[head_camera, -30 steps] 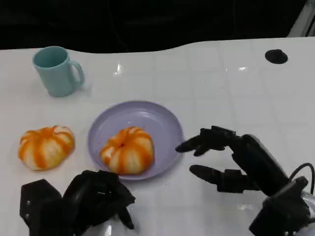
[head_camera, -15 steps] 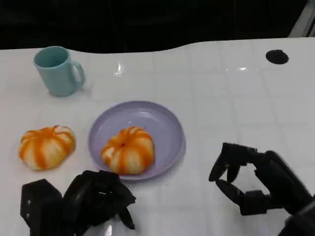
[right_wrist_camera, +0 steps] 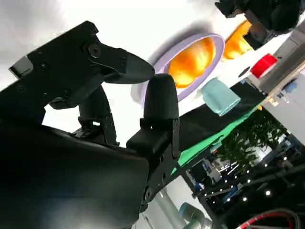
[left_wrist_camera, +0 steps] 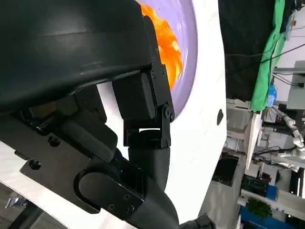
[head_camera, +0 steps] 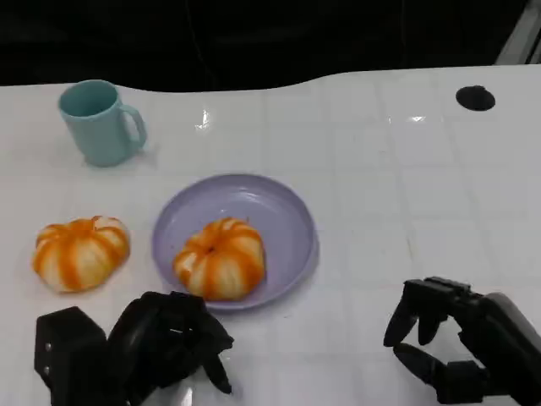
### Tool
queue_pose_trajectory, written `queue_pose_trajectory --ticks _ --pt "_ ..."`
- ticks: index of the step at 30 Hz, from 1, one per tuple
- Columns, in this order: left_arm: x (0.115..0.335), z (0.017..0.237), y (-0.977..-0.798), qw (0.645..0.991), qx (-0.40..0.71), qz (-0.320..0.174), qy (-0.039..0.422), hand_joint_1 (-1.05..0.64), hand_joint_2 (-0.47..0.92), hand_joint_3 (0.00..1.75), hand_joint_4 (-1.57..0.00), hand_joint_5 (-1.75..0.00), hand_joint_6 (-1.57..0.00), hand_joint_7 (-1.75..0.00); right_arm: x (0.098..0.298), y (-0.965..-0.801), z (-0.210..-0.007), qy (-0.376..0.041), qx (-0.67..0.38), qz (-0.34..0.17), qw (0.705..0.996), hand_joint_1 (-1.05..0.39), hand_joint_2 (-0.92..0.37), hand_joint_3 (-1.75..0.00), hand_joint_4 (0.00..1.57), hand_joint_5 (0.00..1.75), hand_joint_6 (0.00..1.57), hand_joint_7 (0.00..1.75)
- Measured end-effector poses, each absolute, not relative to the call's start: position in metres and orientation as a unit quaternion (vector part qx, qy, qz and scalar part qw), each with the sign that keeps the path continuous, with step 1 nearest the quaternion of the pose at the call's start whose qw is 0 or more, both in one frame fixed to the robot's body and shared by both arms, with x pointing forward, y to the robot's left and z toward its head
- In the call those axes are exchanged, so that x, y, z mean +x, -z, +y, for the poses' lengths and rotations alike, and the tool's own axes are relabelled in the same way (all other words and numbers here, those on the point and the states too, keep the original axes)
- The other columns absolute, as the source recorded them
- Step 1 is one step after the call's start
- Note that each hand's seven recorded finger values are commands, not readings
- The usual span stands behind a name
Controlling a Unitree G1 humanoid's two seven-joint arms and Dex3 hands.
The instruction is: Grasp the bread from the table and place it into the plate.
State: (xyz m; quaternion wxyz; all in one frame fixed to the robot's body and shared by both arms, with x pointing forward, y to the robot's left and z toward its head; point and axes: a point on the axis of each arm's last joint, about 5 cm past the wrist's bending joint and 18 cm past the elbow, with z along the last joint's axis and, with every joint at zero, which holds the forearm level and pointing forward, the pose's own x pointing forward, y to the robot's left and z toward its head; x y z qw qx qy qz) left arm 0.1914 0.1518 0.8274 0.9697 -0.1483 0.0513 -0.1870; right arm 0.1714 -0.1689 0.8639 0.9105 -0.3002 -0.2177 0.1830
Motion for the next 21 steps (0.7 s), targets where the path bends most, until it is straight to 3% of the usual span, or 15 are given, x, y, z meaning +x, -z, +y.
queue_pose_trajectory --ticks 10,21 --pt "0.191 0.154 -0.827 0.97 -0.146 0.052 0.186 -1.05 0.79 0.01 -1.57 -0.82 -1.57 -0.51 0.167 -0.85 -0.171 -0.168 -0.297 -0.204 0.918 -0.33 -0.56 -0.94 0.54 1.75 0.49 1.55" --pt "0.191 0.156 -0.827 0.97 -0.145 0.053 0.186 -1.05 0.78 0.0 -1.57 -0.83 -1.57 -0.52 0.168 -0.846 -0.169 -0.164 -0.294 -0.204 0.919 -0.35 -0.56 -0.93 0.55 1.75 0.49 1.55"
